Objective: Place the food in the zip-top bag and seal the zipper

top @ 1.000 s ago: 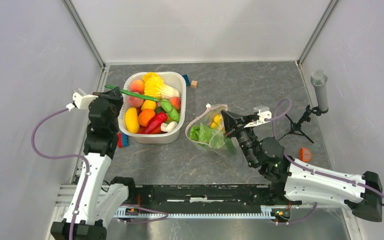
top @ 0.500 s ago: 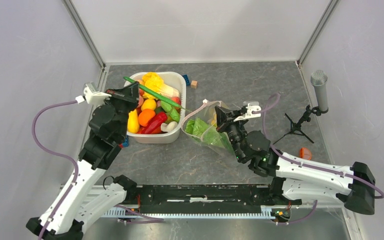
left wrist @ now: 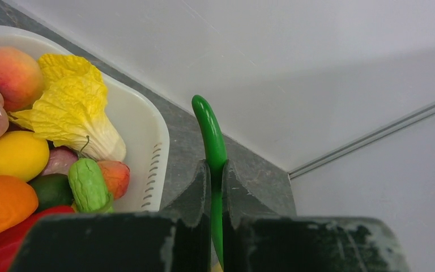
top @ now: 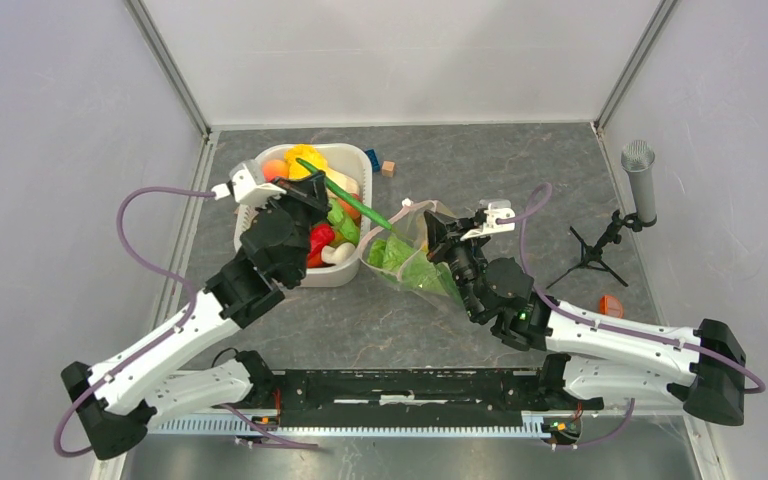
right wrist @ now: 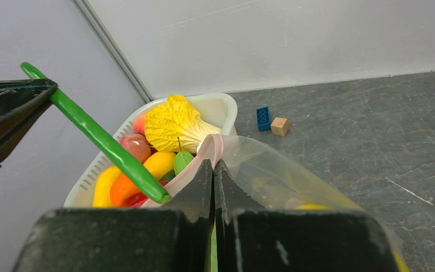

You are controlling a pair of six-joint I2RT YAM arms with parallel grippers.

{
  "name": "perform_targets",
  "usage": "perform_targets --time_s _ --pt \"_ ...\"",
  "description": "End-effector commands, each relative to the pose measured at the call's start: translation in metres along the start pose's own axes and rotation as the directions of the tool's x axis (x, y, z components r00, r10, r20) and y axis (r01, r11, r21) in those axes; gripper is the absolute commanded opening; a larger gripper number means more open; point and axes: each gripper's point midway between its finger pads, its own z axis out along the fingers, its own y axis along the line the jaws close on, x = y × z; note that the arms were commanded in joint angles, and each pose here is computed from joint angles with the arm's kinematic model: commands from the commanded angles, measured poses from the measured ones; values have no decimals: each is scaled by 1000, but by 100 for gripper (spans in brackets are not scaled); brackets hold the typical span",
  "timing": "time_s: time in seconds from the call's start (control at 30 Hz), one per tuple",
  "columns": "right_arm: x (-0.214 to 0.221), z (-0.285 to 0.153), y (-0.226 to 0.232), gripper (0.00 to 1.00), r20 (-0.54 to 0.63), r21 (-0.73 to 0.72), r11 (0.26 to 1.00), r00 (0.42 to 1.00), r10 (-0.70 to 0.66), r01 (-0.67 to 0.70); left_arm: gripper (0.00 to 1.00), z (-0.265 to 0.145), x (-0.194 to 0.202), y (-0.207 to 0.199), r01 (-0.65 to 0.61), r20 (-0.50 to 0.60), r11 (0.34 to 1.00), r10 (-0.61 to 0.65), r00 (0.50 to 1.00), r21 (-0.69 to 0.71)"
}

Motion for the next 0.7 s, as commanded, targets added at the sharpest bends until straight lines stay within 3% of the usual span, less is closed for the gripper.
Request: perform_targets --time_s 0.0,0.1,0.53,0.6,0.67 --pt "-30 3 17 0 55 -41 995 994 92 -90 2 1 -10 -17 -20 92 1000 22 996 -23" --pt "-29 4 15 0 55 -33 996 994 90 -88 2 -8 1 -28 -71 104 997 74 992 -33" --pt "-33 3 16 0 57 -39 995 993 99 -97 4 -25 57 -55 -61 113 997 57 992 36" --pt "-33 2 11 0 56 -16 996 994 90 -89 6 -25 64 -59 -75 112 995 68 991 60" --pt "-36 -1 8 0 69 -20 996 993 93 -92 15 -25 69 -58 -84 110 994 77 991 65"
